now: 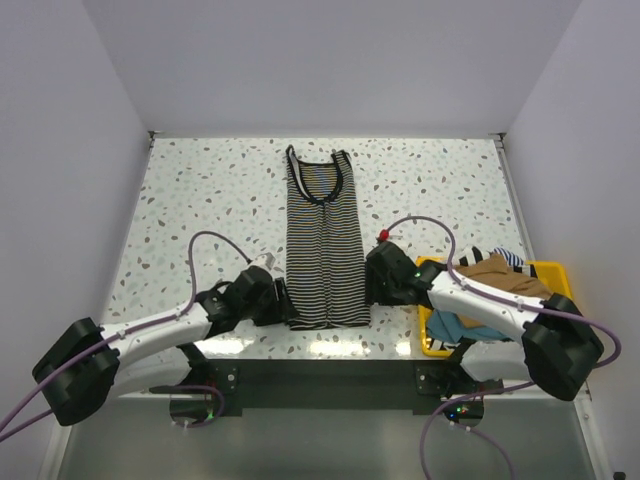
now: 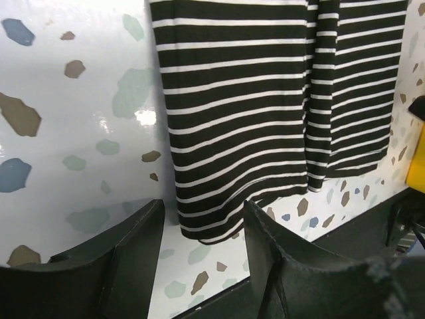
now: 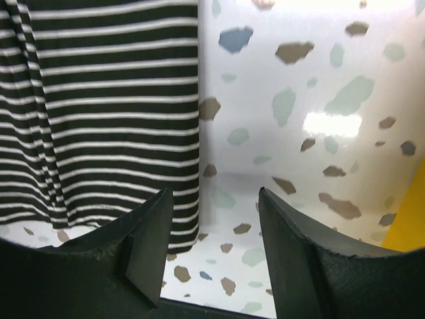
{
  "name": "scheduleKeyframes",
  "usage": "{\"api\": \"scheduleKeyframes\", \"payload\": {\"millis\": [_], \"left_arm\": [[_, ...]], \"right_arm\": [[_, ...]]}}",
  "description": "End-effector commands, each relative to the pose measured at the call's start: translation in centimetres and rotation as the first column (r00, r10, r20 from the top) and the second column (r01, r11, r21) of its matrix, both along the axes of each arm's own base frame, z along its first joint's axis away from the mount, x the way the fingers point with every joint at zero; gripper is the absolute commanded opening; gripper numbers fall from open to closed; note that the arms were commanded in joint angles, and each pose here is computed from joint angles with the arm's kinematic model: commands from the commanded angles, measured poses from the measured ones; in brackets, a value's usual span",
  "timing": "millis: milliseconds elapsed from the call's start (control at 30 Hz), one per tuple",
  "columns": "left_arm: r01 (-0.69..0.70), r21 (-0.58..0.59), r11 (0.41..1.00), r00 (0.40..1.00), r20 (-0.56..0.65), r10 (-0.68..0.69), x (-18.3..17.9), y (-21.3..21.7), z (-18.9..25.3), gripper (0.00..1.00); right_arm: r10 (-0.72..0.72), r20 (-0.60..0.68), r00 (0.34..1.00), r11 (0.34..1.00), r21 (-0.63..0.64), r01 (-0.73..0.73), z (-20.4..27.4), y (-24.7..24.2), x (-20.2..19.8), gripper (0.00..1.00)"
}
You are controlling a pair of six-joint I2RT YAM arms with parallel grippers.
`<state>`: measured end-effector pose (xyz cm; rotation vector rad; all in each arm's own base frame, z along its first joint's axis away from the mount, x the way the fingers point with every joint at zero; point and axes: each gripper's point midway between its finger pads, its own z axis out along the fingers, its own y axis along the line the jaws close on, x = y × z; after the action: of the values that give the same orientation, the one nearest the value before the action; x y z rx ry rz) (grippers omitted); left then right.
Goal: Fold and stack the tank tops
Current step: Fold the tank top
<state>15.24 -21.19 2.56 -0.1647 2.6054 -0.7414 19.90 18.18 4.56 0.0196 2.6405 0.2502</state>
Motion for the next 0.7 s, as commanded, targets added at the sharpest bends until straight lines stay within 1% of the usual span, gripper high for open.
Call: {"api": "scheduleKeyframes", "payload": {"millis": [0,67,167,200,433,467,500,600,667], "left_arm": [[0.0,0.052,0.999,0.995,-0.1,0.005,-2.5,1.0,-2.4,0.54],[-0.039,0.093,0.995,0.994,-0.101,0.048,-2.6,1.8,-2.8,0.53],[-0.064,0.12,0.991,0.992,-0.101,0.077,-2.9,2.4,-3.1,0.5],[-0.068,0.118,0.991,0.992,-0.097,0.08,-2.8,2.4,-3.0,0.48],[-0.073,0.145,0.987,0.991,-0.101,0.088,-3.1,2.9,-3.7,0.42],[-0.074,0.147,0.986,0.991,-0.103,0.089,-3.1,3.0,-3.9,0.41],[-0.071,0.149,0.986,0.991,-0.103,0.087,-3.2,3.0,-4.0,0.37],[-0.068,0.157,0.985,0.991,-0.105,0.085,-3.4,3.1,-4.3,0.31],[-0.061,0.157,0.986,0.992,-0.099,0.078,-3.3,3.0,-4.3,0.27]], "right_arm": [[-0.022,-0.031,0.999,0.999,0.048,0.023,0.0,0.4,-1.6,0.58],[-0.029,-0.045,0.999,0.997,0.068,0.032,-0.4,0.4,-2.2,0.58],[-0.033,-0.066,0.997,0.994,0.103,0.04,-1.1,0.9,-3.0,0.58],[-0.028,-0.07,0.997,0.992,0.118,0.036,-1.3,1.2,-3.1,0.57],[-0.017,-0.085,0.996,0.991,0.131,0.028,-2.2,2.3,-4.1,0.56],[-0.018,-0.086,0.996,0.991,0.129,0.029,-2.4,2.3,-4.2,0.54],[-0.017,-0.086,0.996,0.991,0.129,0.028,-2.5,2.3,-4.3,0.52],[-0.025,-0.096,0.995,0.991,0.131,0.038,-3.0,2.2,-4.8,0.39],[-0.029,-0.103,0.994,0.99,0.131,0.043,-3.3,2.0,-5.0,0.34]]}}
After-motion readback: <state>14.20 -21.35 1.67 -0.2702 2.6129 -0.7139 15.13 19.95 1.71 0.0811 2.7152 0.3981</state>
